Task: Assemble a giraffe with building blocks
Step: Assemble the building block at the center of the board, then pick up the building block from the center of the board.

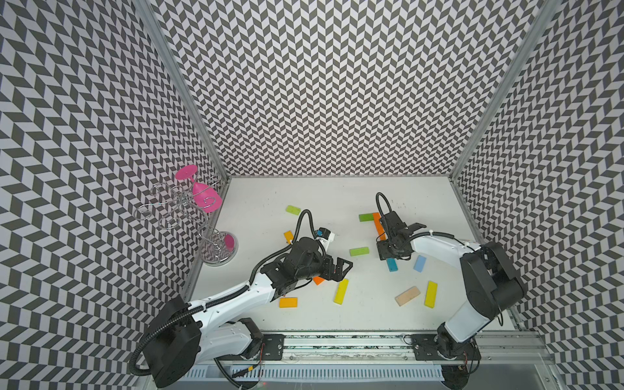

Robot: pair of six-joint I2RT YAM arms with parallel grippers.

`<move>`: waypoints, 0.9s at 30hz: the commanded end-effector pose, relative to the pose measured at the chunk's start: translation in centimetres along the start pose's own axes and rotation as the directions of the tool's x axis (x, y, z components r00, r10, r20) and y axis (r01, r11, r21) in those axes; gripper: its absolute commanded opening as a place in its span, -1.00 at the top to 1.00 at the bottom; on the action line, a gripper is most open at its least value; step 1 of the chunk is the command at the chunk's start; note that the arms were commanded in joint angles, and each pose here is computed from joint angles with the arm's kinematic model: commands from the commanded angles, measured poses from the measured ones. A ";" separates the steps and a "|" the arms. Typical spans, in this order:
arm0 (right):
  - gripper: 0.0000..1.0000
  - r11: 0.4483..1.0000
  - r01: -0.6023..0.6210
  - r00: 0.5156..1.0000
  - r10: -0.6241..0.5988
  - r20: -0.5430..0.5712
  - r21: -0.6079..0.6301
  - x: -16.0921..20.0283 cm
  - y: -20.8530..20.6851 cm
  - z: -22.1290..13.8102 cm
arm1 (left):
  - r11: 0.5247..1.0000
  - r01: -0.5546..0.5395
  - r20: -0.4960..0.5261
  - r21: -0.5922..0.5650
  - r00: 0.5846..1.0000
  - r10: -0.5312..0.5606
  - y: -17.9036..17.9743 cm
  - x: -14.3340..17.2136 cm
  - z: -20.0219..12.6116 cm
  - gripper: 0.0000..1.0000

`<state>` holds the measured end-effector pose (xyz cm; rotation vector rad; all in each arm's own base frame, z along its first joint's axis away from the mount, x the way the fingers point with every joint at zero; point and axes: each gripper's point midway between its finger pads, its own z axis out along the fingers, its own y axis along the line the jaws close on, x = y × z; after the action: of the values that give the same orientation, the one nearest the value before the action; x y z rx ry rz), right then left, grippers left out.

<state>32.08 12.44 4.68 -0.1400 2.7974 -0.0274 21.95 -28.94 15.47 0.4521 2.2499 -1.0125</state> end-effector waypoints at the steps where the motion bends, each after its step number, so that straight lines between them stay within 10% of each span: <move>1: -0.59 0.997 -0.076 0.990 0.079 0.113 -0.024 -2.6 -0.2 -4.3 | 0.999 -0.017 0.036 0.032 0.999 0.016 -1.0 -1.5 -0.4 -0.98; 10: -0.61 0.898 -0.438 0.879 0.438 0.188 -0.042 -1.8 -4.6 -10.2 | 0.998 -0.030 0.031 0.046 0.999 0.029 -1.3 -1.3 -0.5 -0.97; 18: -0.56 0.787 -0.617 0.763 0.602 0.235 -0.014 2.1 -9.1 -8.2 | 0.997 -0.043 0.023 0.065 0.999 0.041 -1.6 -0.9 -0.7 -0.97; 27: -0.57 0.765 -0.644 0.760 0.634 0.146 0.030 4.0 -10.4 -3.1 | 0.997 -0.042 0.023 0.063 0.999 0.040 -1.6 -0.8 -1.0 -0.97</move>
<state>26.76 1.70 7.24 0.7912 2.5978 -0.0093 21.30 -29.24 16.04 0.4990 2.2311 -1.0503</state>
